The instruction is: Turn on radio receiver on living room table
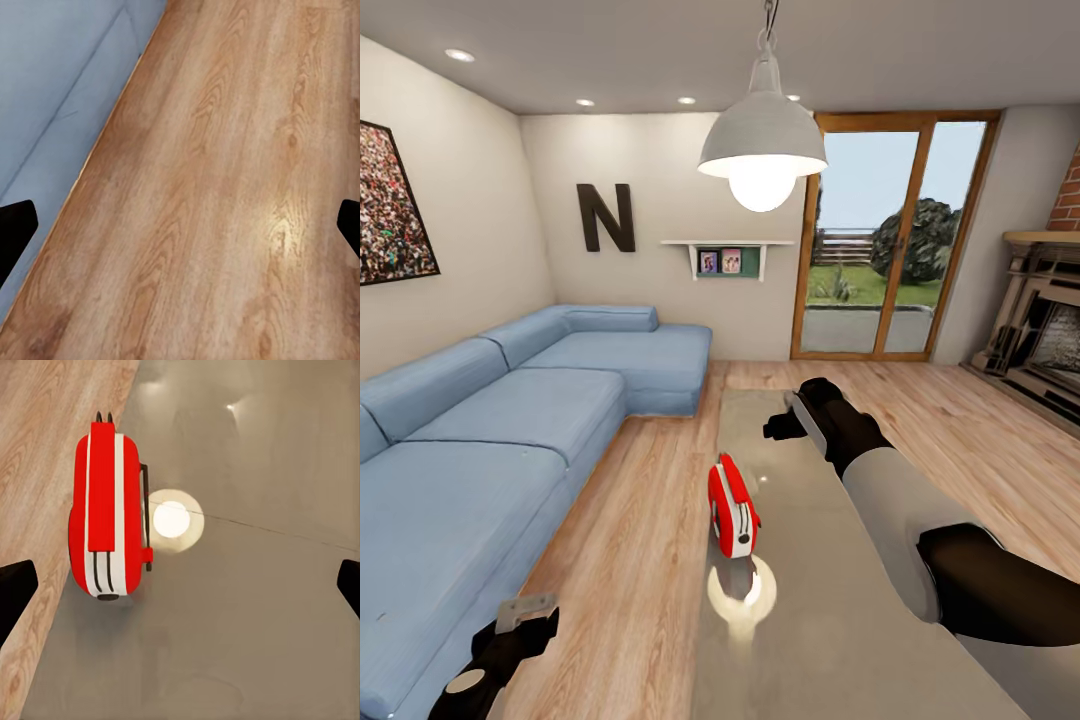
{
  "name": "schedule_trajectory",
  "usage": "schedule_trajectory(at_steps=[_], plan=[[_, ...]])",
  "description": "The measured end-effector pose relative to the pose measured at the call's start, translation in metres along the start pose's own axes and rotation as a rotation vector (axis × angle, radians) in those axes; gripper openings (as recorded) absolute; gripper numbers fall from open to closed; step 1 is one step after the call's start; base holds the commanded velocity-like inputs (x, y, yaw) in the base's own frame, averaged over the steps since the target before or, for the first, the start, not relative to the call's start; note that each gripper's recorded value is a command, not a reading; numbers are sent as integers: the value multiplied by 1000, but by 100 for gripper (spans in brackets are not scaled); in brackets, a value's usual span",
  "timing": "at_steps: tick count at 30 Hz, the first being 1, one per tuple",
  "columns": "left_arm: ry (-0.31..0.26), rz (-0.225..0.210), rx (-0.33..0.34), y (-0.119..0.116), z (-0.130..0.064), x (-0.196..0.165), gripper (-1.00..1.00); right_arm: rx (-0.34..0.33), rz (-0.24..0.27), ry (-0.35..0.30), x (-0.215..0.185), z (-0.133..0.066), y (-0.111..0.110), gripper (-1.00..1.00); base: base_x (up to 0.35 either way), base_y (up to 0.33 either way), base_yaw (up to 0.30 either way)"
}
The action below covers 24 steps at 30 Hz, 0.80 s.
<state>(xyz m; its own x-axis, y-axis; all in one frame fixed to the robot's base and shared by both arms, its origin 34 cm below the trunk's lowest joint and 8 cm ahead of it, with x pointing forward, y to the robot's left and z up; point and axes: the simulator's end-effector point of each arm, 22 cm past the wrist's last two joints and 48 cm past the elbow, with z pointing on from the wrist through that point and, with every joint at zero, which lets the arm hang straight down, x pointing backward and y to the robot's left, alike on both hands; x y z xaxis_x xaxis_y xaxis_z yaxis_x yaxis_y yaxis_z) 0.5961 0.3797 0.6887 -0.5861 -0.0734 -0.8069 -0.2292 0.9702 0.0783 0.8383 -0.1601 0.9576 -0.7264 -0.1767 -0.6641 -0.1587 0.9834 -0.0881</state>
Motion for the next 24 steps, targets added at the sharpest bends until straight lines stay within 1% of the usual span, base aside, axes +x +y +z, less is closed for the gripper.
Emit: schedule_trajectory(at_steps=[12,24], plan=[[0,1,-2,0,0,1,100,6,-3,-1,0,0,-2,100,3,1,0],[0,1,-2,0,0,1,100,8,-4,-17,-4,0,-3,100,0,0,0]])
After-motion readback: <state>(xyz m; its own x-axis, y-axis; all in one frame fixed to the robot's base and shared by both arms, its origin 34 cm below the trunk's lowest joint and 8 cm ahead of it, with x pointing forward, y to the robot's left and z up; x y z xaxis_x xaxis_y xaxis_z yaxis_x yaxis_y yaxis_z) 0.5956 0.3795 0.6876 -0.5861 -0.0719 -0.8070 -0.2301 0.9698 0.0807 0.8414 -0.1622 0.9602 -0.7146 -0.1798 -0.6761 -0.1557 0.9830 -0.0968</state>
